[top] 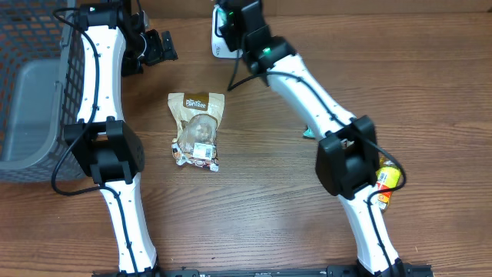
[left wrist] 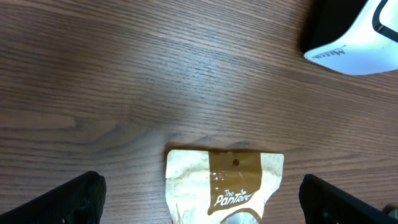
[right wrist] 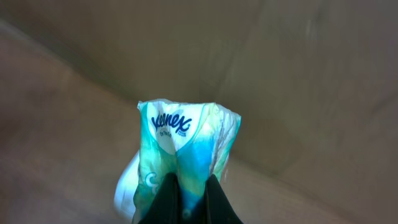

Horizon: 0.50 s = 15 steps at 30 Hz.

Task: Scan the item barcode
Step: 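Hold the tissue pack over the scanner window with the right gripper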

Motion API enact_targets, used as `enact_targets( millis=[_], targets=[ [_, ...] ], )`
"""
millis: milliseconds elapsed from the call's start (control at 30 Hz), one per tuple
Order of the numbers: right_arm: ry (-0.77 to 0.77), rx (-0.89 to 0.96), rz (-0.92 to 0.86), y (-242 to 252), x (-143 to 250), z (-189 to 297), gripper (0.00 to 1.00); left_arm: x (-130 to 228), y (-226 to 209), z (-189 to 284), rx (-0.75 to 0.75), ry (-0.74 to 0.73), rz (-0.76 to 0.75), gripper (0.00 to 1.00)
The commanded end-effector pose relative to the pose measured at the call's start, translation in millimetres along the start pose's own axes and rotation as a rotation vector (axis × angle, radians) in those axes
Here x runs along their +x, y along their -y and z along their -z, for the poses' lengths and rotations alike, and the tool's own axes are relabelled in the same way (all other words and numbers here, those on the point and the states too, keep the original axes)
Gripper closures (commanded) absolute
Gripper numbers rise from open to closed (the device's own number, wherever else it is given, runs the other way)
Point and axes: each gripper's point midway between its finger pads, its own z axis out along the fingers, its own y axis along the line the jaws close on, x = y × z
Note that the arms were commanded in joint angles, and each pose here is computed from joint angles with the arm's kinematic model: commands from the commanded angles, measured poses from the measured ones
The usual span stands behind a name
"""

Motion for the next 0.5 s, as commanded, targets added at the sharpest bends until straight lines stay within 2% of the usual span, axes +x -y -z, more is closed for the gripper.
enact_targets(
  millis=[0, 233, 467],
  targets=[
    [-0.030, 0.198, 0.138, 20.0, 30.9, -30.4, 0.96, -5.5, 10.7, 21.1, 0.010, 0.050, -0.010, 0.00],
    [0.017, 0.289, 0.205, 21.4, 46.1, -55.9, 0.96, -5.6, 10.5, 21.2, 0.010, 0.050, -0.010, 0.00],
    [0.056, 0.294, 0.106, 28.9, 22.8, -40.6, 0.96, -5.5, 10.7, 21.1, 0.010, 0.050, -0.010, 0.00]
  ],
)
